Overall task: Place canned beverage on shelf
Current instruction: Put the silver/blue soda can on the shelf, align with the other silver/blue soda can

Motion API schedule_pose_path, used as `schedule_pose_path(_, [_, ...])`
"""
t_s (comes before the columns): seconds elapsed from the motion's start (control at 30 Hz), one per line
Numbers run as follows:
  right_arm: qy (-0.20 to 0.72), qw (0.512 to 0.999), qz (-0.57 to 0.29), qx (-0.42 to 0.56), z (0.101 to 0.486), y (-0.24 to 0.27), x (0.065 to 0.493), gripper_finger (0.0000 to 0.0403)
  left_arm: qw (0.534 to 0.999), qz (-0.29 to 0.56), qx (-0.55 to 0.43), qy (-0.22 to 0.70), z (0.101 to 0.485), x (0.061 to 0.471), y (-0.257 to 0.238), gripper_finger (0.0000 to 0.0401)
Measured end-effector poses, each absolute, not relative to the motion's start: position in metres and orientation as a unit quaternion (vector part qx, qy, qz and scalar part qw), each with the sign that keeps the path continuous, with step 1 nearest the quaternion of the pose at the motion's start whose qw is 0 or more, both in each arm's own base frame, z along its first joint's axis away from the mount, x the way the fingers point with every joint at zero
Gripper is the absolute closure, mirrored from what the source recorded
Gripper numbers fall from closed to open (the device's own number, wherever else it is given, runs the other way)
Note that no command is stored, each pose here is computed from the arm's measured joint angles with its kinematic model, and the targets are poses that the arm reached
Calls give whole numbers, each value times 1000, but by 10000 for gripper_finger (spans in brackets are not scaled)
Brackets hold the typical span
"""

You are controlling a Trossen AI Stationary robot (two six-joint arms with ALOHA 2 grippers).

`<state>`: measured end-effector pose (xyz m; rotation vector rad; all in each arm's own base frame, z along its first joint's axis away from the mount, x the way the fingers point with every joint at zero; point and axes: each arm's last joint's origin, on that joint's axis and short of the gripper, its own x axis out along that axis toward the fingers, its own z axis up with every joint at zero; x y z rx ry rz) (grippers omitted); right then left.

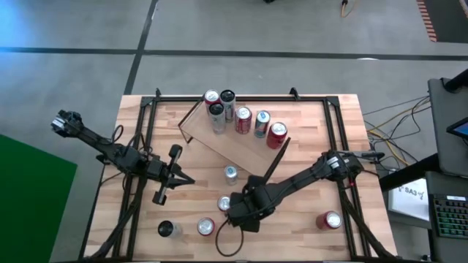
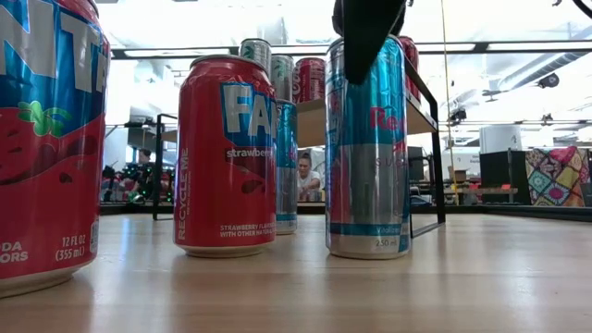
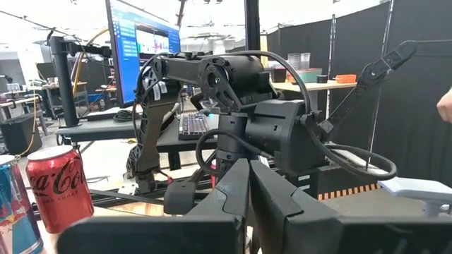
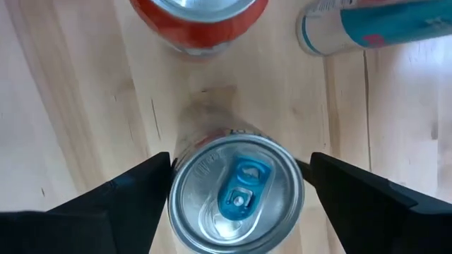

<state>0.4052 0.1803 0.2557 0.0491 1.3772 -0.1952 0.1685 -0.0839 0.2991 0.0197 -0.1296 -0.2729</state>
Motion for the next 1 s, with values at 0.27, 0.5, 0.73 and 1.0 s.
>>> schedule_pose_path(0.27, [641, 760, -103, 29, 248, 180, 404, 76, 989, -136, 10, -65, 299, 169, -84, 401])
schedule_pose_path(0.5, [635, 765, -102, 30, 247, 181, 405, 155, 989, -136, 10, -64, 299, 169, -84, 401])
schedule_pose_path(0.73, [638, 764, -88, 24, 250, 179, 405, 180, 989, -135, 18, -62, 298, 169, -84, 401])
schedule_pose_path(1.0, [617, 776, -83, 102, 291, 164, 392, 180, 992, -82, 70, -72, 300, 169, -81, 401])
